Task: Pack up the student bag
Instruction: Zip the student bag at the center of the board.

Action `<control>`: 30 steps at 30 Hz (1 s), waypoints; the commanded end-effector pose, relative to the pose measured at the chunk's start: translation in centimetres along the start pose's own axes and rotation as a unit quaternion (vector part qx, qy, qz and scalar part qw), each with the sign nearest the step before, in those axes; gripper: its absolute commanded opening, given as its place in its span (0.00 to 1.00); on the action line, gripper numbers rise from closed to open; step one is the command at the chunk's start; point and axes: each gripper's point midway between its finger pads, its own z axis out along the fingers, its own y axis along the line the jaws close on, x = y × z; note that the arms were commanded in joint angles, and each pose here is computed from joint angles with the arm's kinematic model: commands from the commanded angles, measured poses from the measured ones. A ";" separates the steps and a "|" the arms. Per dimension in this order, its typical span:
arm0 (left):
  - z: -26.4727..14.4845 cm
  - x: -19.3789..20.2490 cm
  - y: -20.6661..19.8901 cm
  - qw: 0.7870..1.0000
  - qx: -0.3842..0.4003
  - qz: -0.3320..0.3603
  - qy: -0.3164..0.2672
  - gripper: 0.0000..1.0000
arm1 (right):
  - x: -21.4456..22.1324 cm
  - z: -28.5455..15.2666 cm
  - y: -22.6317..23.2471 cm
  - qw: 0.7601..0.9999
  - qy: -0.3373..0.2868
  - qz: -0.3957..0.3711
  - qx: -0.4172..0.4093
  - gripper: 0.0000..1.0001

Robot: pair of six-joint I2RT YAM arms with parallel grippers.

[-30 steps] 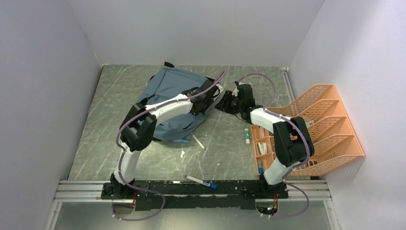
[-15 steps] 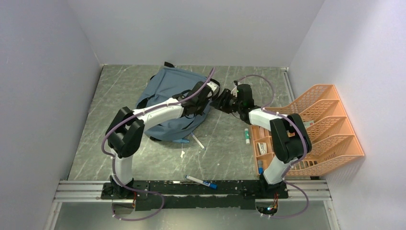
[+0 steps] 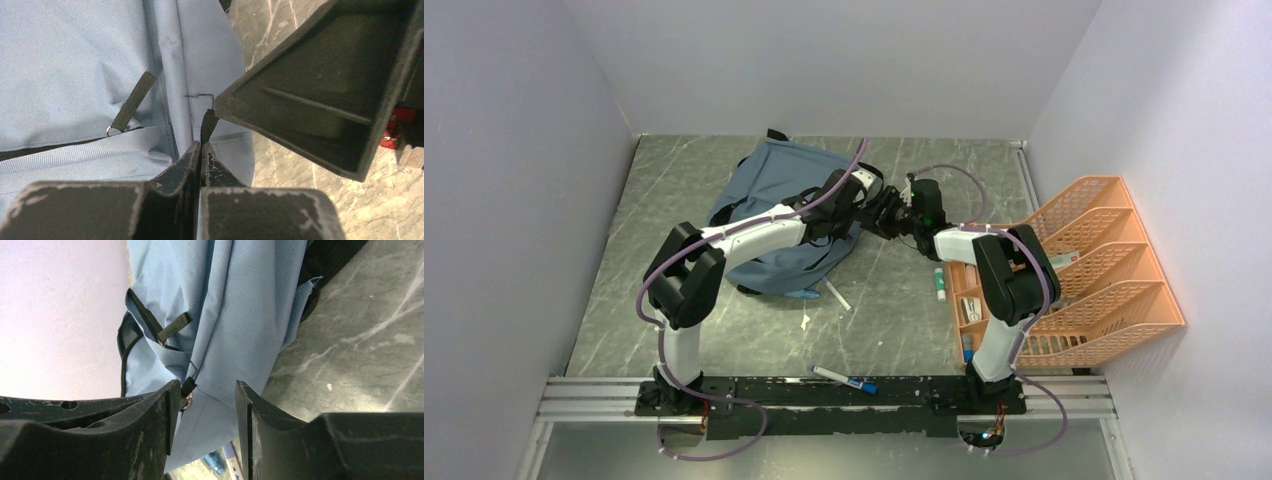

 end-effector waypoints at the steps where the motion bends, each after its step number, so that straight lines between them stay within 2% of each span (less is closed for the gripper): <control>1: -0.6 -1.6 -0.2 0.999 0.012 -0.015 -0.029 0.05 | -1.1 0.9 1.7 0.999 -0.037 0.030 -0.013 0.49; 8: -0.6 -1.5 -0.4 0.999 0.016 -0.015 -0.028 0.05 | -0.7 1.9 1.9 0.996 -0.052 0.074 -0.009 0.49; 23: -0.6 -1.6 -0.3 0.999 0.019 -0.013 -0.029 0.05 | 0.7 3.1 2.0 0.994 -0.026 0.103 -0.021 0.36; 27: -0.6 -1.6 -0.3 0.999 0.017 -0.012 -0.029 0.05 | 0.8 3.1 2.0 0.994 -0.024 0.106 -0.025 0.22; 30: -0.5 -1.5 -0.3 0.999 0.017 -0.011 -0.027 0.05 | 0.9 3.1 2.4 0.994 -0.022 0.103 -0.035 0.06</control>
